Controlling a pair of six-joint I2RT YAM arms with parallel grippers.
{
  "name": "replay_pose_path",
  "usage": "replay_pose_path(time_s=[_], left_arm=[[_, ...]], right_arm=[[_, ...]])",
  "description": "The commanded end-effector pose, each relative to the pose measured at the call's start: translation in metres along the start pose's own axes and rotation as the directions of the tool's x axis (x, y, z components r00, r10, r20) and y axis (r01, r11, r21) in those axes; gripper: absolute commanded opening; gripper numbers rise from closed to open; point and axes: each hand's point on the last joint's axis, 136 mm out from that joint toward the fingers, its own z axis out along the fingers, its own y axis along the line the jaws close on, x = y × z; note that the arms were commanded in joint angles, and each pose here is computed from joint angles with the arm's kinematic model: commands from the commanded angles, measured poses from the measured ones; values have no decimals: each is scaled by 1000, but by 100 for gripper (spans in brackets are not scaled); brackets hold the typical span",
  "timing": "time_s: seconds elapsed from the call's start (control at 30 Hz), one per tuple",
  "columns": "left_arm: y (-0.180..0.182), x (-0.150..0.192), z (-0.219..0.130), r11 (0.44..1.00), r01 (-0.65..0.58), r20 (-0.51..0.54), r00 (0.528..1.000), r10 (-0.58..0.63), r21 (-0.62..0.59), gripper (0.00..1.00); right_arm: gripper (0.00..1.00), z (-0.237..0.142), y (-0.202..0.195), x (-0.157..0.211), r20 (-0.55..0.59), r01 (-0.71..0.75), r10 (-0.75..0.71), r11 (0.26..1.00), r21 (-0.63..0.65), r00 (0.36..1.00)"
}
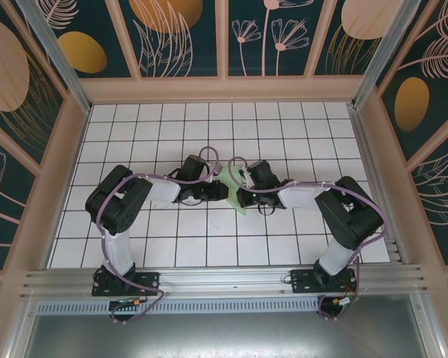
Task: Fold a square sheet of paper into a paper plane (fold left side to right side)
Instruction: Third fold the triangle at the center of the table.
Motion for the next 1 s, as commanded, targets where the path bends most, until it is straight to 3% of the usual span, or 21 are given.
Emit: replay_pose_path(time_s=[0.0,0.13,0.23,0.33,0.5,0.97], left_arm=[[41,25,10,991,37,-57,997,-45,-127,20],[44,27,12,990,42,-62,997,-51,-133,20],[44,27,12,990,42,-60,997,-51,-133,20],[43,26,11,990,38,-58,997,-47,-136,20],[44,25,11,989,39,-57,997,-48,-140,20],[46,25,11,987,41,-58,997,-50,-155,20]], right_arm=[[15,-19,1,-29,52,-9,8,1000,19,999],[30,-34,0,-37,64,-33,31,999,34,997],[37,-44,12,-34,53,-46,47,999,-19,998],[35,-51,38,-28,23,-67,72,985,-160,997],[23,-45,71,-11,-88,-124,101,943,-310,991],[22,-5,43,25,-234,-197,153,964,-177,960]])
